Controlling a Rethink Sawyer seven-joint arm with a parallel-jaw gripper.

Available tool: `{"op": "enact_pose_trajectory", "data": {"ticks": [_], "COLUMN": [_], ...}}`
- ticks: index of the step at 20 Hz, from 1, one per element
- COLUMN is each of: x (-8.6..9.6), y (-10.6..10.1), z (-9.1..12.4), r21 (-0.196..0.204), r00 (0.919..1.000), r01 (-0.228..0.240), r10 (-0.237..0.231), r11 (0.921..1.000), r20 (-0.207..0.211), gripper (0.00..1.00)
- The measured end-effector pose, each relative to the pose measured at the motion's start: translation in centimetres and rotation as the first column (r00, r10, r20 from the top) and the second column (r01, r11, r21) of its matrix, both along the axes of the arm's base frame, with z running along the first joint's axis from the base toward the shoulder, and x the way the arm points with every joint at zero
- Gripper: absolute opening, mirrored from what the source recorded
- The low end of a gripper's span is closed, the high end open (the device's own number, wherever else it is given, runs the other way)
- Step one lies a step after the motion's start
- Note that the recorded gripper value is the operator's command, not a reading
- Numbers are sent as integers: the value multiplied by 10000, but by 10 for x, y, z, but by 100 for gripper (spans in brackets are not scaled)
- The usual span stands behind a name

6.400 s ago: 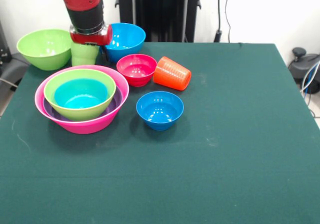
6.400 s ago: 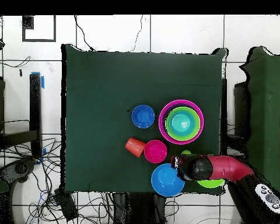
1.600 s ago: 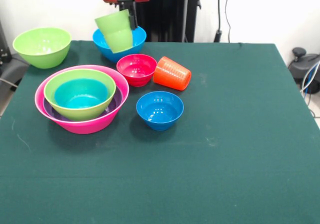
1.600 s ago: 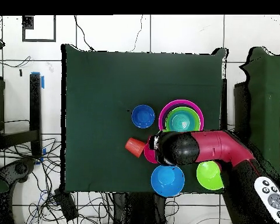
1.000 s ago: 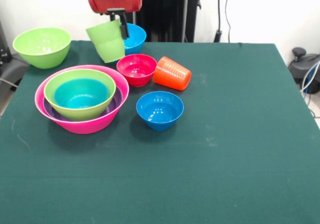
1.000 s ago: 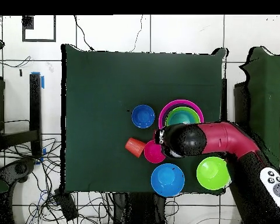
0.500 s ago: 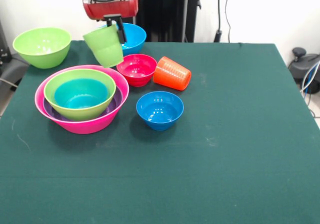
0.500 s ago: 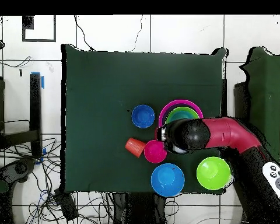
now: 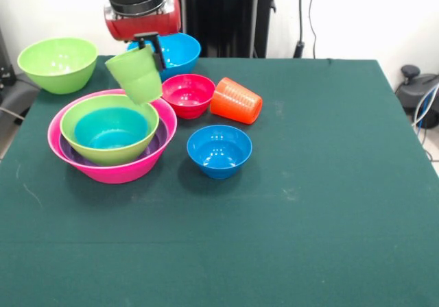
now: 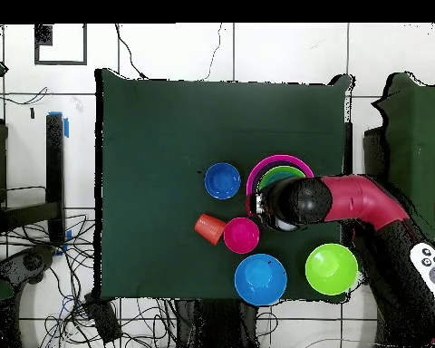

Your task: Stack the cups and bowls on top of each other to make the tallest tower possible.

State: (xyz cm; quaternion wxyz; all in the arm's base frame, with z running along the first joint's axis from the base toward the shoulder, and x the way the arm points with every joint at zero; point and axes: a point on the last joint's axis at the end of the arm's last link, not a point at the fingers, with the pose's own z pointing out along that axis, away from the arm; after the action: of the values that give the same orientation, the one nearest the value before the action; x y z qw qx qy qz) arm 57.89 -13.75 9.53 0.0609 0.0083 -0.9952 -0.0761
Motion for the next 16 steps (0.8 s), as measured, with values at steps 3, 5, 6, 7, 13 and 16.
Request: {"op": "enact_pose_trajectory", "data": {"ticks": [3, 5, 6, 7, 13, 16], "x": [5, 9, 10, 12, 19, 23], "y": [-5, -8, -9, -10, -13, -17], "z": [-4, -7, -8, -8, -10, -12], "r21": [18, 29, 50, 66, 157, 198], "r00": [9999, 9996, 9995, 9993, 9984, 9976], "r01": [-154, -257, -305, -345, -565, -692], "r10": [154, 257, 304, 345, 564, 692], "r11": [9999, 9997, 9995, 9994, 9983, 9974], "r20": [62, 103, 119, 122, 85, 5], "gripper": [0, 0, 0, 0, 0, 0]}}
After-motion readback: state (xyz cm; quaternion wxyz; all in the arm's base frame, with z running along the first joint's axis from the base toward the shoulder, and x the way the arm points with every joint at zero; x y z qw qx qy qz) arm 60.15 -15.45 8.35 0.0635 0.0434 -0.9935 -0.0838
